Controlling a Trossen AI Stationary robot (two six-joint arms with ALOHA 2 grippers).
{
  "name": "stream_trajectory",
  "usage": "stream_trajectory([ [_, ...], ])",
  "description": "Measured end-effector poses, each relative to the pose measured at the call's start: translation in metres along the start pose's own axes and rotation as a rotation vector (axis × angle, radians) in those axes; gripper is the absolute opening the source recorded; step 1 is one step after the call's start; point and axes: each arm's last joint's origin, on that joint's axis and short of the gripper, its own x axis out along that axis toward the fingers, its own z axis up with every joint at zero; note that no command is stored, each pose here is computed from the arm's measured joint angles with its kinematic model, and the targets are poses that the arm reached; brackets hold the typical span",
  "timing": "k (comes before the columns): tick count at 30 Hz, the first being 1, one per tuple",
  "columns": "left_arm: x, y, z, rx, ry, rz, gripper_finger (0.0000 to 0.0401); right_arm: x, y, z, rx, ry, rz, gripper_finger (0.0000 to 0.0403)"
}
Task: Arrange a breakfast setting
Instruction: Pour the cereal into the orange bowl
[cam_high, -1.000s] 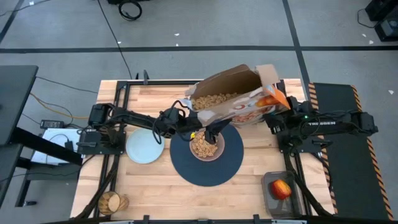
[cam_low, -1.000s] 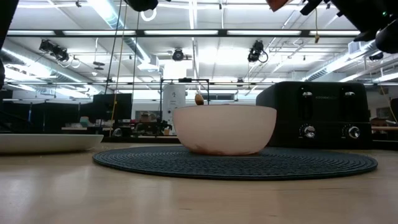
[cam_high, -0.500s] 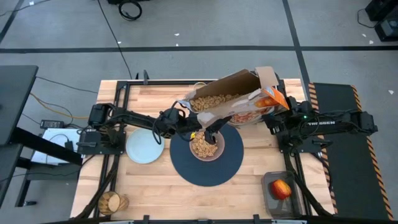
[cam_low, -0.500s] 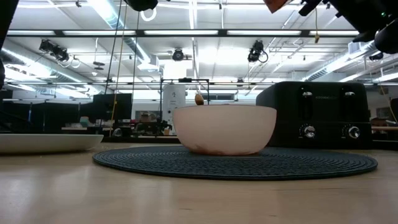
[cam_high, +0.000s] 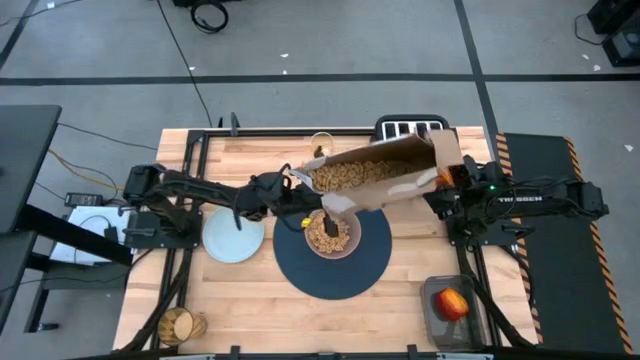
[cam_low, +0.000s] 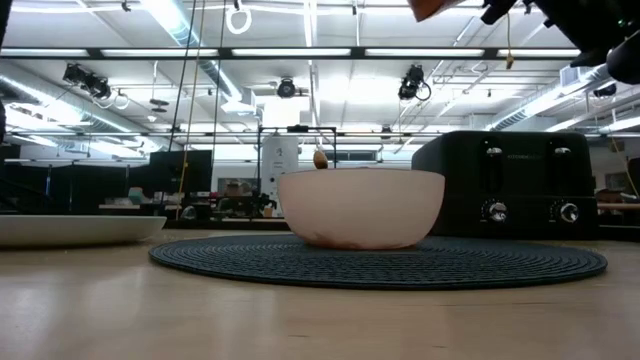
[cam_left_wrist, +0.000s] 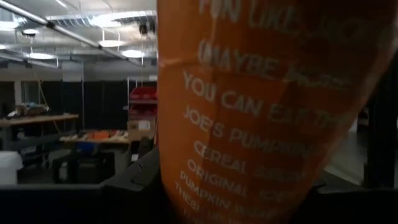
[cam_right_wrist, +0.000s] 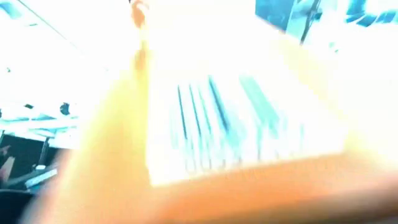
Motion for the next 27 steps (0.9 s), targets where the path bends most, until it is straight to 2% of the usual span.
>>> stream_trajectory([
  [6,-0.021,-0.004,0.024,0.040,0.188,0.030,0.0202,-0.002,0.002,-0.002,0.024,0.073,0.029,0.0389],
  [13,-0.056,0.002,0.044,0.031,0.461,0.084,0.0202,-0.004,0.002,-0.004,0.045,0.120,0.018,0.0389],
  [22,-0.093,0.005,0.057,0.097,0.651,0.208,0.0201,-0.004,0.002,-0.007,0.110,0.150,0.023,0.0390],
  [27,-0.113,0.012,0.060,0.081,0.771,0.252,0.0201,-0.004,0.004,-0.010,0.159,0.180,0.051,0.0388],
])
